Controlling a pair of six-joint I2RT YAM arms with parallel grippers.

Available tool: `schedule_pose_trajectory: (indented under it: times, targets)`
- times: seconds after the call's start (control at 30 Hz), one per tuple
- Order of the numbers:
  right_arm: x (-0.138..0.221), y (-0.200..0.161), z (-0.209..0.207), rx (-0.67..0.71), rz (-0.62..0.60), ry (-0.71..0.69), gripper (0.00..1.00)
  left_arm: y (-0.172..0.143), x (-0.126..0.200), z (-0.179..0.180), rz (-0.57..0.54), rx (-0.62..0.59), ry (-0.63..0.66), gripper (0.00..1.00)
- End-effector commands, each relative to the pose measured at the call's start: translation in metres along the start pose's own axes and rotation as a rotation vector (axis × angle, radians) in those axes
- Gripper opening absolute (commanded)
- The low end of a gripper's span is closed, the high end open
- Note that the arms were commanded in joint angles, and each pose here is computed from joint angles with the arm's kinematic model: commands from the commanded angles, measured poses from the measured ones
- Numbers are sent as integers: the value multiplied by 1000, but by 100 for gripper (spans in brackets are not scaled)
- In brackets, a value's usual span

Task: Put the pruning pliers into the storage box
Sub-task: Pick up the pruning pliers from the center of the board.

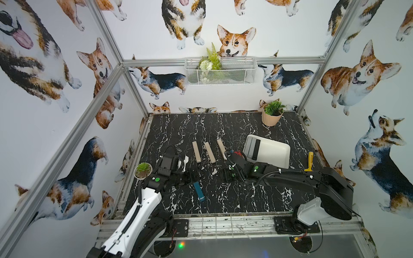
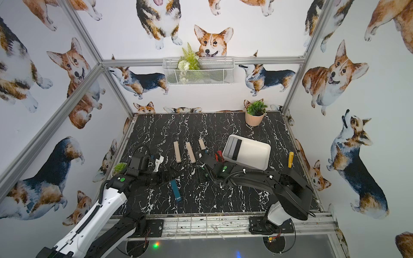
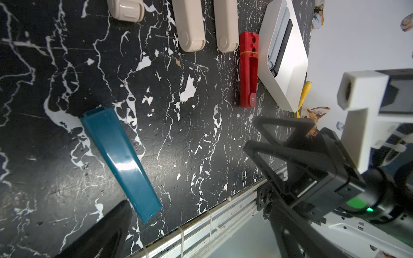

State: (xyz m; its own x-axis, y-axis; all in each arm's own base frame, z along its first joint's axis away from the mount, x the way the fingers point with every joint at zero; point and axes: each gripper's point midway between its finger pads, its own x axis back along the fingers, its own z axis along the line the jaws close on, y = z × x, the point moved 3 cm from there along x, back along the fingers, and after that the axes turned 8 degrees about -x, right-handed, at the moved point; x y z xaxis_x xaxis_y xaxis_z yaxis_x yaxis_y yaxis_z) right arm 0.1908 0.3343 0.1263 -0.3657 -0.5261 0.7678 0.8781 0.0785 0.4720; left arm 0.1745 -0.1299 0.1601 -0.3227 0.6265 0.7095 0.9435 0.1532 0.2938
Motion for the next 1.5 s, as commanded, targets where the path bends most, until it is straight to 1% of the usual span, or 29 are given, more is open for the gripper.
schedule_pose_trajectory:
  times: [0.0,0.3,0.57,0.97,1.17,1.47]
  targets:
    - [-2,3,17,-14,-24,48,70,-8,5,6,15,36,43,100]
    - [-16,-17,50,31,25,92,69,-21,13,14,30,94,89,100]
    - [-34,-32,76,70,80,126,69,-26,21,17,1,124,112,100]
    - [-58,-53,88,110,150,142,68,-39,33,23,18,148,167,100]
    - [-66,-61,92,135,175,140,67,-47,41,25,9,169,184,100]
    - [-81,-69,92,155,212,126,66,-53,50,24,-5,171,181,100]
